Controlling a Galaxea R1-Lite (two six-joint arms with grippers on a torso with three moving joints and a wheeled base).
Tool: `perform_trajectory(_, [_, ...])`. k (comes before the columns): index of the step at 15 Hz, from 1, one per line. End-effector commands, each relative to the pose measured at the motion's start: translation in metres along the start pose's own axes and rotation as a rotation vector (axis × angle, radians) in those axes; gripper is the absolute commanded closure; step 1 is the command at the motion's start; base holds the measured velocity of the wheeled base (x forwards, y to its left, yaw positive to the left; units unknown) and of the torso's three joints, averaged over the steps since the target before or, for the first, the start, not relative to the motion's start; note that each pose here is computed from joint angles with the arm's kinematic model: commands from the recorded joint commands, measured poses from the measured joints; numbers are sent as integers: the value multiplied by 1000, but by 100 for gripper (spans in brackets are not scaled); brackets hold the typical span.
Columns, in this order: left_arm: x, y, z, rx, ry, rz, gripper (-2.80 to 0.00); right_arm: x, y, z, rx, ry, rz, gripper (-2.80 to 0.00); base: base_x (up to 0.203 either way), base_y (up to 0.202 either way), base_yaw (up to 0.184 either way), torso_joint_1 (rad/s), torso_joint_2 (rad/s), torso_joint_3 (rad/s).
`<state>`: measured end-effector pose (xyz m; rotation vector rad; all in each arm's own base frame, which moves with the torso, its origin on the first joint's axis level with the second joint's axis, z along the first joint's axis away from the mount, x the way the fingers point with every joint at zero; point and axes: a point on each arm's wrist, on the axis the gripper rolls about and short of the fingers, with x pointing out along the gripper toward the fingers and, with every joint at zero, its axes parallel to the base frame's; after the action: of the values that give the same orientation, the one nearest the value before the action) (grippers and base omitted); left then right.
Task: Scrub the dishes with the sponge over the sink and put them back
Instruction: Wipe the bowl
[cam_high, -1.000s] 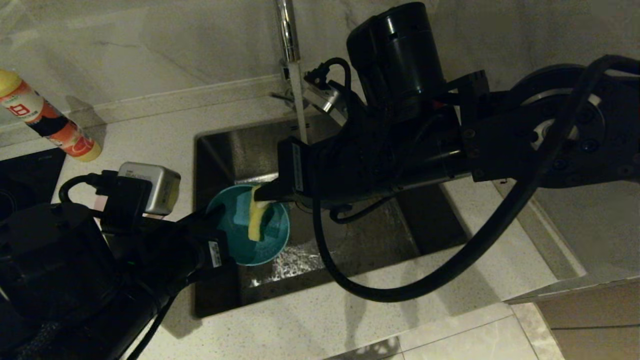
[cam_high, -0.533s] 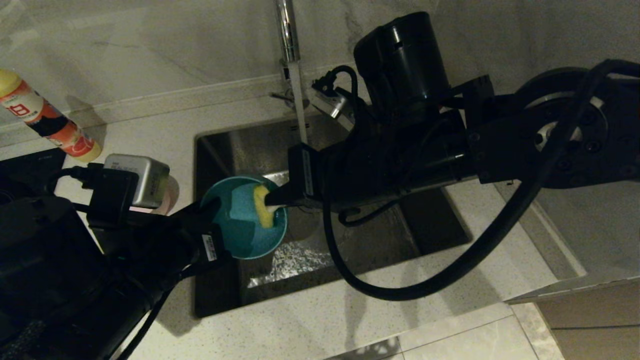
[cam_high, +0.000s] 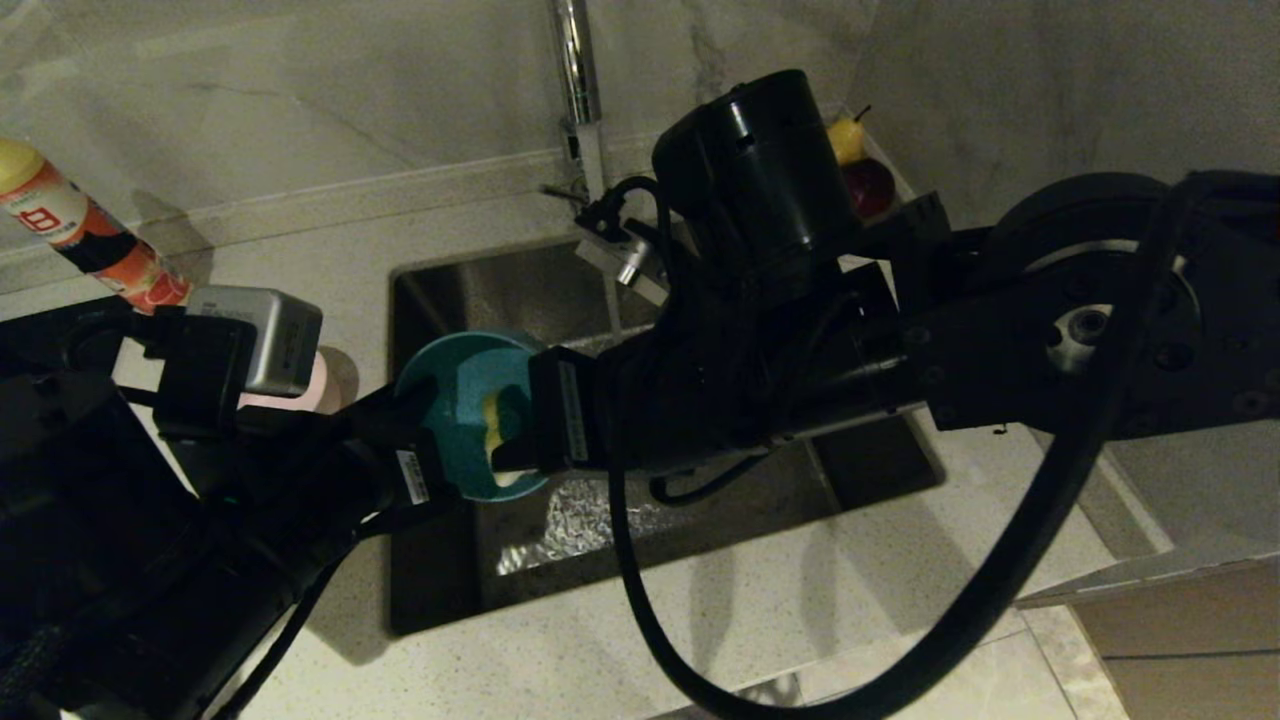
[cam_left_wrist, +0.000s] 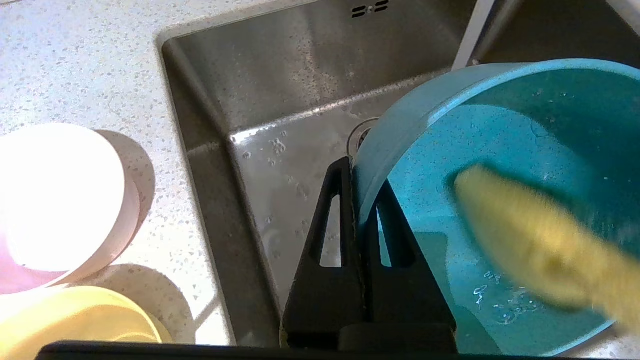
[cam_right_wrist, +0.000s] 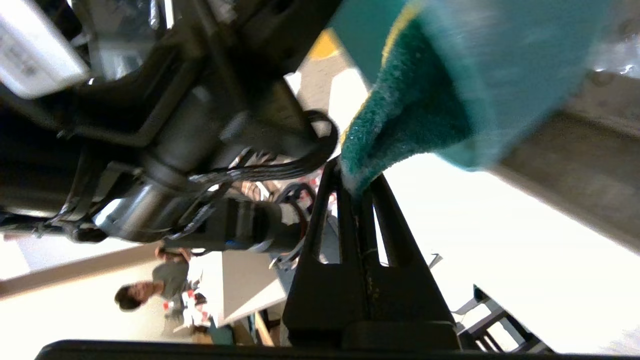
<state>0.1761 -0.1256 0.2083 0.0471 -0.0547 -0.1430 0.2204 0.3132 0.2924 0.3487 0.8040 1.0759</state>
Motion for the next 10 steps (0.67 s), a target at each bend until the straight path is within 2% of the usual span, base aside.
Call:
perform_trajectory(1, [2, -1, 0, -2, -2, 4, 0, 4, 7, -4, -8, 13, 20, 0, 0, 0, 0, 0, 0, 0])
perform_trajectory(6, [1, -1, 1, -6, -5, 6, 0, 7, 13, -8, -14, 28, 32, 0, 0, 0, 0, 0, 0, 0])
perform_trajectory(10, [0, 0, 2, -9, -10, 8, 0, 10, 4, -9, 6, 36, 3, 0, 0, 0, 0, 0, 0, 0])
